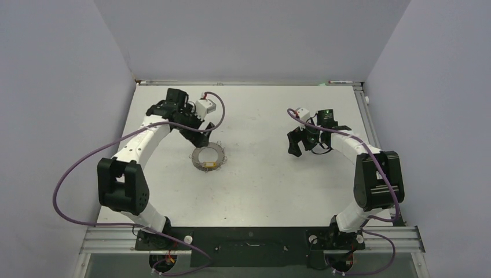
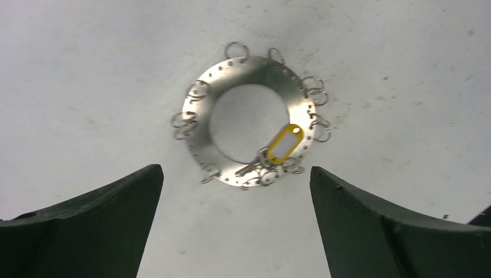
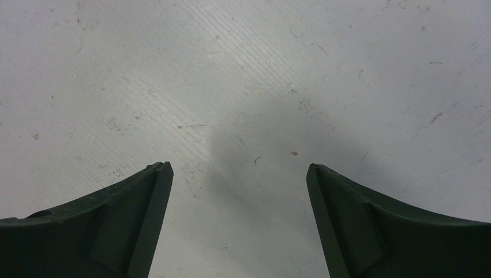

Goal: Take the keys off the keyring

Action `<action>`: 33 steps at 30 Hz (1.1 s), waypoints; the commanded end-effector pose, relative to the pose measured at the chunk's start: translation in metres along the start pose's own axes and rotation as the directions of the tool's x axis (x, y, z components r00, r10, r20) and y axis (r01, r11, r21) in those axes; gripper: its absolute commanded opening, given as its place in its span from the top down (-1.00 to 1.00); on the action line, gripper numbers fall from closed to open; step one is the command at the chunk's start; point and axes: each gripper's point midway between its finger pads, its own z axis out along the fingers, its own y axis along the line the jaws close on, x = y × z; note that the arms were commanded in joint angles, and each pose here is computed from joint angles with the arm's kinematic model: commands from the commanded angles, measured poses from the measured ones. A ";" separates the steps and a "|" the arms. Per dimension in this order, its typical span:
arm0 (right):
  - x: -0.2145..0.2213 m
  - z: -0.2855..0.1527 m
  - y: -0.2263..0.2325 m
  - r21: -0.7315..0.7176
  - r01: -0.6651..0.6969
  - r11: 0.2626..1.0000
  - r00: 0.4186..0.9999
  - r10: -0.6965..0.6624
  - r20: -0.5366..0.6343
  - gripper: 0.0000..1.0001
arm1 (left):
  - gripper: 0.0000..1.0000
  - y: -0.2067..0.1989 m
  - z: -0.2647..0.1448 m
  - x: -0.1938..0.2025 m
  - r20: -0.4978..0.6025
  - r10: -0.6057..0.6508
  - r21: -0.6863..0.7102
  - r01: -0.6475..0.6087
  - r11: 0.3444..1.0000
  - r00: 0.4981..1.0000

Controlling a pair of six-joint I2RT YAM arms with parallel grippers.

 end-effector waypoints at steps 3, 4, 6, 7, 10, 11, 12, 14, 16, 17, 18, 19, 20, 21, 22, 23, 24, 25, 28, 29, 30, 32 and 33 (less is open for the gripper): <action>-0.024 -0.014 0.002 0.004 0.044 0.999 0.995 -0.044 0.093 -0.79 | -0.94 0.059 -0.039 -0.009 0.021 0.417 -0.085 -0.414 0.906 0.908; -0.023 -0.014 0.003 0.003 0.044 0.999 0.995 -0.044 0.092 -0.79 | -0.94 0.067 -0.039 -0.005 0.008 0.462 -0.082 -0.460 0.884 0.887; -0.022 -0.015 0.003 0.003 0.040 0.999 0.995 -0.040 0.091 -0.79 | -0.99 0.079 -0.036 0.007 -0.061 0.543 -0.050 -0.546 0.836 0.838; -0.021 -0.015 0.003 0.001 0.039 0.999 0.995 -0.038 0.090 -0.79 | -0.95 0.081 -0.034 0.013 -0.084 0.574 -0.017 -0.577 0.816 0.814; -0.019 -0.016 0.003 -0.005 0.031 1.000 0.995 -0.030 0.095 -0.79 | -0.80 0.088 -0.024 0.013 -0.057 0.635 0.019 -0.635 0.772 0.770; -0.019 -0.016 0.003 -0.007 0.028 1.000 0.995 -0.027 0.096 -0.79 | -0.79 0.090 -0.019 0.013 -0.042 0.652 0.025 -0.651 0.759 0.757; -0.018 -0.017 0.002 -0.008 0.022 1.000 0.995 -0.021 0.097 -0.79 | -0.78 0.091 -0.014 0.014 -0.037 0.675 0.033 -0.674 0.738 0.737; -0.017 -0.017 0.002 -0.013 0.017 1.000 0.995 -0.016 0.098 -0.79 | -0.74 0.093 -0.002 0.014 -0.026 0.722 0.051 -0.721 0.692 0.691; -0.015 -0.017 0.001 -0.013 0.012 1.000 0.995 -0.010 0.099 -0.79 | -0.64 0.093 0.007 0.011 0.001 0.748 0.065 -0.746 0.663 0.664; -0.013 -0.017 0.001 -0.014 0.007 1.000 0.995 -0.006 0.097 -0.79 | -0.60 0.093 0.011 0.010 0.017 0.754 0.078 -0.753 0.653 0.656; -0.013 -0.017 0.000 -0.015 0.004 1.000 0.995 -0.002 0.097 -0.80 | -0.53 0.092 0.015 0.009 0.032 0.761 0.091 -0.760 0.644 0.648; -0.013 -0.018 -0.001 -0.016 0.001 1.000 0.995 0.000 0.100 -0.79 | -0.40 0.091 0.018 0.009 0.047 0.767 0.111 -0.766 0.633 0.640; -0.012 -0.018 -0.002 -0.015 -0.003 1.000 0.995 0.005 0.099 -0.79 | -0.29 0.090 0.022 0.008 0.060 0.770 0.126 -0.770 0.625 0.635; -0.012 -0.018 -0.002 -0.014 -0.006 1.000 0.995 0.007 0.098 -0.79 | -0.20 0.088 0.026 0.008 0.074 0.769 0.139 -0.771 0.622 0.635; -0.011 -0.018 -0.003 -0.014 -0.008 1.000 0.995 0.009 0.097 -0.79 | -0.17 0.087 0.029 0.007 0.087 0.770 0.144 -0.773 0.618 0.632; -0.010 -0.018 -0.003 -0.014 -0.011 1.000 0.995 0.012 0.096 -0.79 | -0.15 0.085 0.032 0.008 0.097 0.771 0.149 -0.775 0.614 0.629; -0.009 -0.018 -0.004 -0.014 -0.015 1.000 0.995 0.016 0.094 -0.79 | -0.14 0.085 0.035 0.007 0.105 0.776 0.147 -0.782 0.606 0.622; -0.009 -0.017 -0.005 -0.015 -0.017 1.000 0.995 0.018 0.093 -0.79 | -0.13 0.084 0.038 0.007 0.112 0.778 0.146 -0.785 0.602 0.618; -0.006 -0.016 -0.006 -0.016 -0.022 1.000 0.996 0.024 0.087 -0.79 | -0.09 0.078 0.048 0.011 0.113 0.791 0.180 -0.795 0.579 0.602; -0.005 -0.016 -0.006 -0.017 -0.024 1.000 0.996 0.025 0.084 -0.80 | -0.09 0.077 0.051 0.013 0.108 0.795 0.196 -0.797 0.571 0.597; -0.005 -0.016 -0.006 -0.016 -0.024 1.000 0.996 0.026 0.082 -0.79 | -0.09 0.075 0.054 0.014 0.105 0.798 0.208 -0.798 0.566 0.594; -0.004 -0.015 -0.007 -0.016 -0.026 1.000 0.997 0.027 0.078 -0.79 | -0.09 0.073 0.059 0.015 0.108 0.801 0.216 -0.800 0.559 0.589; -0.003 -0.014 -0.007 -0.016 -0.028 0.999 0.997 0.029 0.076 -0.79 | -0.10 0.073 0.062 0.015 0.107 0.802 0.219 -0.801 0.557 0.587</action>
